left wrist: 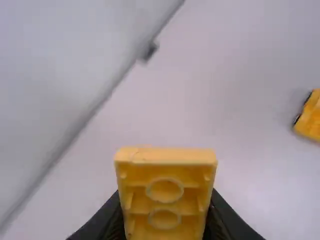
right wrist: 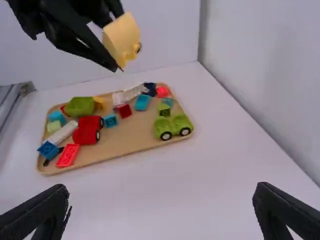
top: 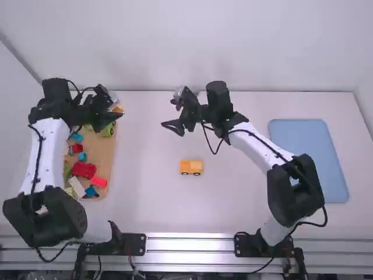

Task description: Assemble lego blocks to make yellow taxi

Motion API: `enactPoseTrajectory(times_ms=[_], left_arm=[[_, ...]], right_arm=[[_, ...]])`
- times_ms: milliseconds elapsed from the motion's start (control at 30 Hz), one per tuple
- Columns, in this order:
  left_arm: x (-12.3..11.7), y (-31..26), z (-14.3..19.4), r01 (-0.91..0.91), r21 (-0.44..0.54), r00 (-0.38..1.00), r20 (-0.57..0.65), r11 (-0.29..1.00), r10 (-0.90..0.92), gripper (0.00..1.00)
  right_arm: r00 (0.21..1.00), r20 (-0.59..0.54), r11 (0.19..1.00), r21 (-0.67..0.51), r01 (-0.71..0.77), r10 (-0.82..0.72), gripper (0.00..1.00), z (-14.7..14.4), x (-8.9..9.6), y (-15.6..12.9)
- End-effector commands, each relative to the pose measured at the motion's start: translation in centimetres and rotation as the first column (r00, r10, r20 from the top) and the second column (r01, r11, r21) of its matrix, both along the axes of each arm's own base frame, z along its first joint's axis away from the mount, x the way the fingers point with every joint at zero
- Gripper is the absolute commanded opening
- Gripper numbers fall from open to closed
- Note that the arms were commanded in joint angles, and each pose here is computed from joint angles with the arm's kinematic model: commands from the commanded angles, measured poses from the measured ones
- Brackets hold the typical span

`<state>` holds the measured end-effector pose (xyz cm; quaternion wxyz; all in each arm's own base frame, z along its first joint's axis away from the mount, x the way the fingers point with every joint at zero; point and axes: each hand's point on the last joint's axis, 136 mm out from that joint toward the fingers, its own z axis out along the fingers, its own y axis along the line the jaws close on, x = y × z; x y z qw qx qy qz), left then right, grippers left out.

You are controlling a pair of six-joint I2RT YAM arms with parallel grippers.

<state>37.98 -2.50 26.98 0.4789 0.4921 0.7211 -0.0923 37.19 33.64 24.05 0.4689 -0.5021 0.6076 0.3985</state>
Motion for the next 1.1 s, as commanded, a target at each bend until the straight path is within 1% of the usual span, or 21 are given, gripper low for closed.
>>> enactPoseTrajectory(times_ms=[0,67,133,167,233,300,367,500,533,600,733,833,867,900,967,1033,1067], left_arm=[[-1.8,-5.3,2.5,0.193,-0.116,0.979,0.082,0.974,-0.185,0.14],[-1.9,-6.9,2.6,0.221,-0.130,0.974,0.075,0.966,-0.213,0.12],[-2.4,-9.4,2.3,0.274,-0.171,0.962,0.053,0.946,-0.268,0.08],[-2.6,-10.3,2.1,0.295,-0.187,0.955,0.047,0.937,-0.292,0.08],[-3.4,-12.5,1.1,0.368,-0.227,0.928,0.036,0.902,-0.370,0.09],[-3.9,-13.6,0.1,0.397,-0.246,0.914,0.022,0.884,-0.404,0.09],[-4.7,-14.5,-0.6,0.416,-0.309,0.900,0.008,0.855,-0.436,0.09],[-4.4,-14.8,-1.1,0.386,-0.389,0.905,-0.015,0.837,-0.424,0.12],[-4.4,-14.9,-1.2,0.382,-0.398,0.906,-0.018,0.834,-0.424,0.13],[-4.3,-15.2,-1.2,0.386,-0.454,0.900,-0.005,0.803,-0.435,0.13],[-4.4,-15.4,-1.5,0.400,-0.487,0.895,0.023,0.776,-0.446,0.13],[-4.1,-15.4,-1.7,0.387,-0.505,0.901,0.028,0.772,-0.434,0.13],[-4.0,-15.4,-1.7,0.385,-0.513,0.903,0.035,0.767,-0.429,0.13],[-3.9,-15.4,-1.7,0.381,-0.521,0.905,0.040,0.764,-0.424,0.13],[-3.9,-15.4,-1.6,0.377,-0.531,0.907,0.046,0.759,-0.418,0.14],[-3.8,-15.4,-1.5,0.374,-0.543,0.909,0.053,0.752,-0.413,0.15],[-3.8,-15.4,-1.5,0.372,-0.545,0.910,0.054,0.751,-0.412,0.15]], right_arm=[[0.988,0.086,0.987,0.078,-0.138,0.131,0.98,3.3,-1.3,-0.8],[0.978,0.096,0.975,0.107,-0.197,0.187,0.98,4.0,-2.0,-1.4],[0.957,0.115,0.948,0.147,-0.283,0.268,0.98,4.9,-2.9,-2.7],[0.951,0.120,0.940,0.156,-0.302,0.285,0.98,5.1,-3.1,-3.1],[0.938,0.122,0.923,0.175,-0.342,0.324,0.98,5.4,-3.5,-4.1],[0.929,0.129,0.912,0.185,-0.366,0.347,0.98,5.6,-3.7,-4.7],[0.907,0.167,0.890,0.193,-0.414,0.386,0.98,5.9,-4.4,-5.3],[0.886,0.182,0.866,0.201,-0.458,0.427,1.00,6.0,-5.2,-5.3],[0.885,0.181,0.865,0.201,-0.459,0.428,0.98,6.0,-5.3,-5.2],[0.891,0.171,0.873,0.193,-0.448,0.420,0.95,5.8,-5.4,-4.4],[0.905,0.169,0.892,0.175,-0.418,0.391,0.89,5.4,-5.2,-3.1],[0.899,0.176,0.886,0.174,-0.430,0.401,0.85,5.5,-5.6,-2.7],[0.897,0.180,0.885,0.174,-0.432,0.403,0.77,5.5,-5.6,-2.6],[0.901,0.179,0.890,0.171,-0.423,0.394,0.73,5.5,-5.4,-2.6],[0.911,0.171,0.900,0.167,-0.403,0.376,0.70,5.3,-5.1,-2.5],[0.927,0.149,0.916,0.160,-0.367,0.346,0.63,5.1,-4.5,-2.4],[0.928,0.145,0.918,0.160,-0.363,0.342,0.62,5.1,-4.5,-2.4]])
